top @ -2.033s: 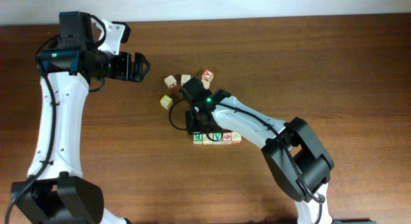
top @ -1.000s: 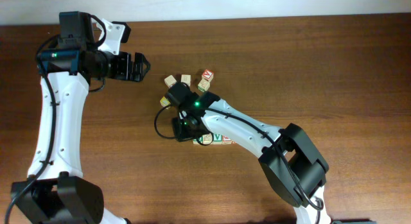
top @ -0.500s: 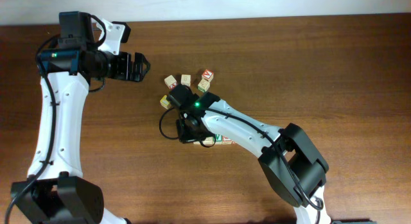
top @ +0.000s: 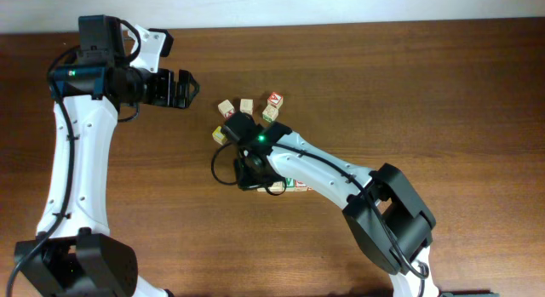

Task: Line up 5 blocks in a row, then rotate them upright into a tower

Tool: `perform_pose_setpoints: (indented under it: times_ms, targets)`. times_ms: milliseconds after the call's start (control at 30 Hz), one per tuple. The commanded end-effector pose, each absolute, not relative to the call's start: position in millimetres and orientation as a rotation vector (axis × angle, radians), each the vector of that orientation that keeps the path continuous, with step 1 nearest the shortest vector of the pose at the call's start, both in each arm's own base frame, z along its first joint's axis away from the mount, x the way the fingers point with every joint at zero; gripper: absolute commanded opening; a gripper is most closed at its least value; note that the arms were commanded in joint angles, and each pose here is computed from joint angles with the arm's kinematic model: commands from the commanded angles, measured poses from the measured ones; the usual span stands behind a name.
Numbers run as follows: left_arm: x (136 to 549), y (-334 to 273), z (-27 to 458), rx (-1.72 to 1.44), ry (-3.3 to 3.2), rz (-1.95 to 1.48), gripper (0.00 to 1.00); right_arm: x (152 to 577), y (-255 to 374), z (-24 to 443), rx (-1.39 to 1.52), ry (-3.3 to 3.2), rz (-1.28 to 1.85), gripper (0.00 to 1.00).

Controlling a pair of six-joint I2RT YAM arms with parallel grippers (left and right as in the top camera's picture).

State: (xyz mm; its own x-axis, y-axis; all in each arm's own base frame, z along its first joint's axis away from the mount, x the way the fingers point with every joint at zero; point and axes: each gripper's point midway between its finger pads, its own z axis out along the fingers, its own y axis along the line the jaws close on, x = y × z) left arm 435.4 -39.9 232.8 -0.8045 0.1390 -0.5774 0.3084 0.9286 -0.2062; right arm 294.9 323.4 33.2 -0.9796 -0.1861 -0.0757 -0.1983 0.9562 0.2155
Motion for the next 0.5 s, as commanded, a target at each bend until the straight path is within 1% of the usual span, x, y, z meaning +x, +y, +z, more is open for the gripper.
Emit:
perform_pose_setpoints:
  times_ms: [0, 133, 200, 267, 367, 400, 467]
  targets:
    - [438, -39, 239, 0.341, 2.485, -0.375, 0.99, 318, 337, 87, -0.346, 2.914, 0.421, 0.11]
    - [438, -39, 239, 0.341, 2.485, -0.375, 0.99, 331, 325, 152, -0.32, 2.81, 0.504, 0.11]
    - [438, -39, 239, 0.341, 2.486, -0.375, 0.99, 335, 305, 185, -0.262, 2.779, 0.576, 0.07]
    - [438, -39, 239, 0.341, 2.485, -0.375, 0.99, 339, 267, 220, -0.254, 2.735, 0.634, 0.04]
    - [438, -39, 239, 0.341, 2.485, -0.375, 0.99, 342, 211, 244, -0.154, 2.719, 0.588, 0.04]
    - [438, -39, 239, 0.341, 2.485, -0.375, 0.99, 341, 184, 250, -0.112, 2.721, 0.555, 0.04]
    - [438, -39, 239, 0.341, 2.485, -0.375, 0.99, 340, 156, 251, -0.064, 2.742, 0.515, 0.04]
